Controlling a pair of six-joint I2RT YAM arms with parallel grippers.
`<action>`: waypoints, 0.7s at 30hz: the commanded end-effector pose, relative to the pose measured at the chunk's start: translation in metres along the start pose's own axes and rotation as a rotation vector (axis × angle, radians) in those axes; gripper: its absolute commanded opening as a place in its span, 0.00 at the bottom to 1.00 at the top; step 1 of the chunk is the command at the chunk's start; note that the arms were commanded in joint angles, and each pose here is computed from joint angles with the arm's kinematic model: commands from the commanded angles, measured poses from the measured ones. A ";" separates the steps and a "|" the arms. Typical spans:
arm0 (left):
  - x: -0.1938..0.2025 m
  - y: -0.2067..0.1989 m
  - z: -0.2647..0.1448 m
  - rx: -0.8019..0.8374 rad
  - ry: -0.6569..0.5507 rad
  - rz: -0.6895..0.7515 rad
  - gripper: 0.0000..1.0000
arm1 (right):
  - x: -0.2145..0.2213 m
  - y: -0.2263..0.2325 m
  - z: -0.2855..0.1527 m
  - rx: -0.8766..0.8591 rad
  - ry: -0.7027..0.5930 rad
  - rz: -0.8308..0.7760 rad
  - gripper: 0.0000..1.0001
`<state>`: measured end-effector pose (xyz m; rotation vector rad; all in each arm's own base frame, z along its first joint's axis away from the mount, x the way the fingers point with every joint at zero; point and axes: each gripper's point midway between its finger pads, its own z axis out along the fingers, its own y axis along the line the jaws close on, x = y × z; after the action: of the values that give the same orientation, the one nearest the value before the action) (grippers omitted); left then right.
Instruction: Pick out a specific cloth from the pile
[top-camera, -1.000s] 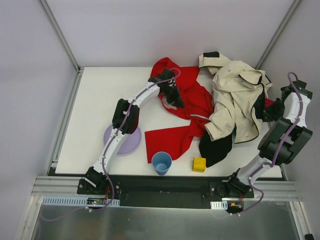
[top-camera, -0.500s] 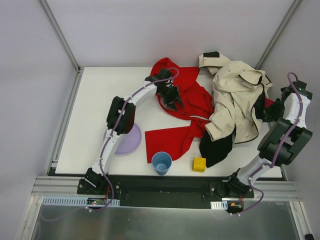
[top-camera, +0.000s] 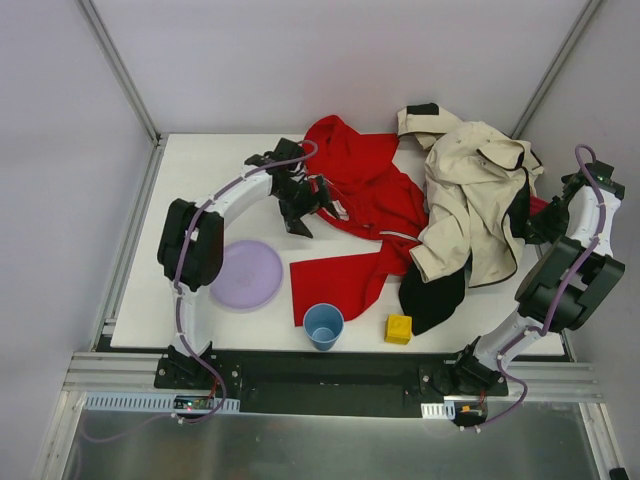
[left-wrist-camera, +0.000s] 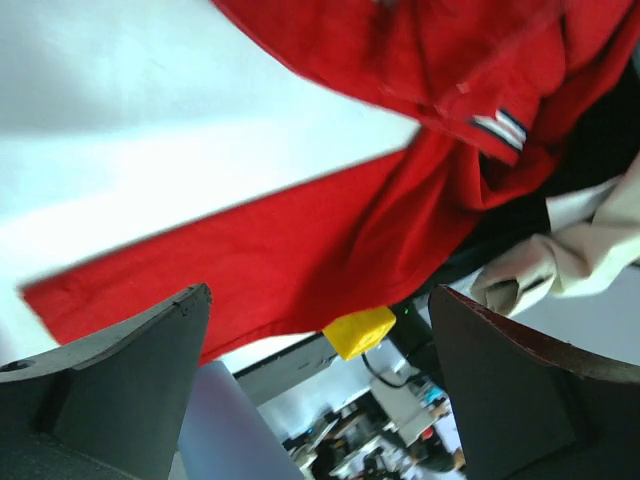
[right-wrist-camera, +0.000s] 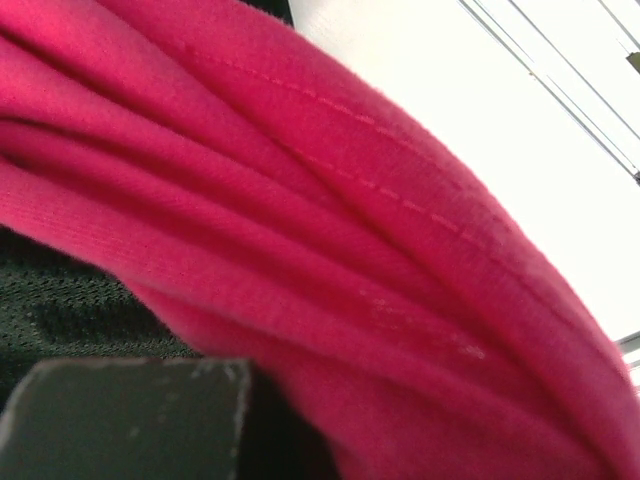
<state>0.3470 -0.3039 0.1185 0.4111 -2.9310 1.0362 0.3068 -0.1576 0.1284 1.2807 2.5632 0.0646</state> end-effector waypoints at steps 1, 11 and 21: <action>-0.027 0.022 -0.014 -0.011 -0.038 -0.100 0.90 | -0.008 -0.002 -0.013 -0.016 -0.047 0.031 0.01; -0.107 -0.021 0.014 0.110 -0.084 -0.079 0.91 | -0.008 -0.001 -0.011 -0.026 -0.038 0.027 0.00; -0.115 -0.070 0.066 0.177 -0.074 -0.021 0.99 | -0.009 0.001 -0.009 -0.034 -0.030 0.028 0.01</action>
<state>0.4851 -0.3331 0.0900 0.5489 -2.9195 1.2481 0.3081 -0.1558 0.1290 1.2798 2.5601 0.0915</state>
